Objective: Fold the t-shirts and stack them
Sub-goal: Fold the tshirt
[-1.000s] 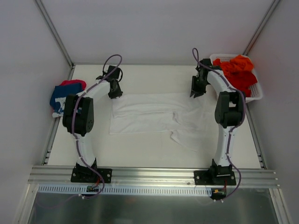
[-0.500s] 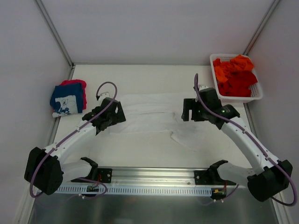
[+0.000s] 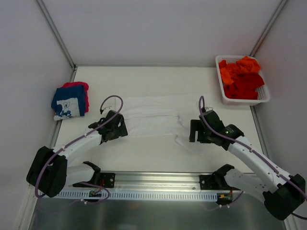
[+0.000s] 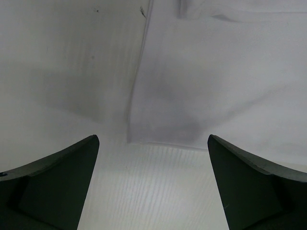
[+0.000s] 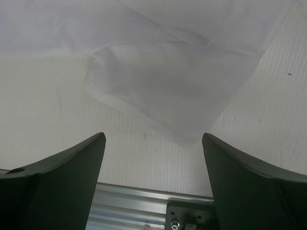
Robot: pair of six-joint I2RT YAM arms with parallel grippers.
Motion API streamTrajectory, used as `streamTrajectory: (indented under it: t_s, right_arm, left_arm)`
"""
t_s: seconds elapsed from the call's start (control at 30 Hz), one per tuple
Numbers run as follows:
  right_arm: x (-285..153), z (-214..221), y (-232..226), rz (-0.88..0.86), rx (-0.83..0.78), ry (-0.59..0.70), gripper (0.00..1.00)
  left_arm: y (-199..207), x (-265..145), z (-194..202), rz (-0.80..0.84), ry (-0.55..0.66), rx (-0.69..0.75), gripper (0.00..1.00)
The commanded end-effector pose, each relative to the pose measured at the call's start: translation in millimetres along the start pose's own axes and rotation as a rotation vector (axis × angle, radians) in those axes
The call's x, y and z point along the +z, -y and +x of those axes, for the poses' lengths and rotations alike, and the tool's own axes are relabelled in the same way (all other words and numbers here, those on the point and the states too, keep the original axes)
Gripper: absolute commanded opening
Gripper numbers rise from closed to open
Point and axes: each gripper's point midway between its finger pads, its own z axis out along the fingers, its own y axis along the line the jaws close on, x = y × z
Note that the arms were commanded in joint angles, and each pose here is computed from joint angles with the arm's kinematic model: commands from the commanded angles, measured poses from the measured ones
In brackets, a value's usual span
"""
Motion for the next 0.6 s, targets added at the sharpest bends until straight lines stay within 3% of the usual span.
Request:
streamTrajectory:
  t_s: [0.0, 0.57]
  right_arm:
    - [-1.3, 15.2, 15.8, 0.098, 0.024, -0.026, 0.86]
    - [27.2, 59.9, 31.3, 0.273, -0.006, -0.158, 0.86]
  left_arm:
    - [14.3, 1.3, -4.0, 0.044, -0.005, -0.037, 0.99]
    - [25.7, 5.1, -23.9, 0.048, 0.029, 0.001, 0.99]
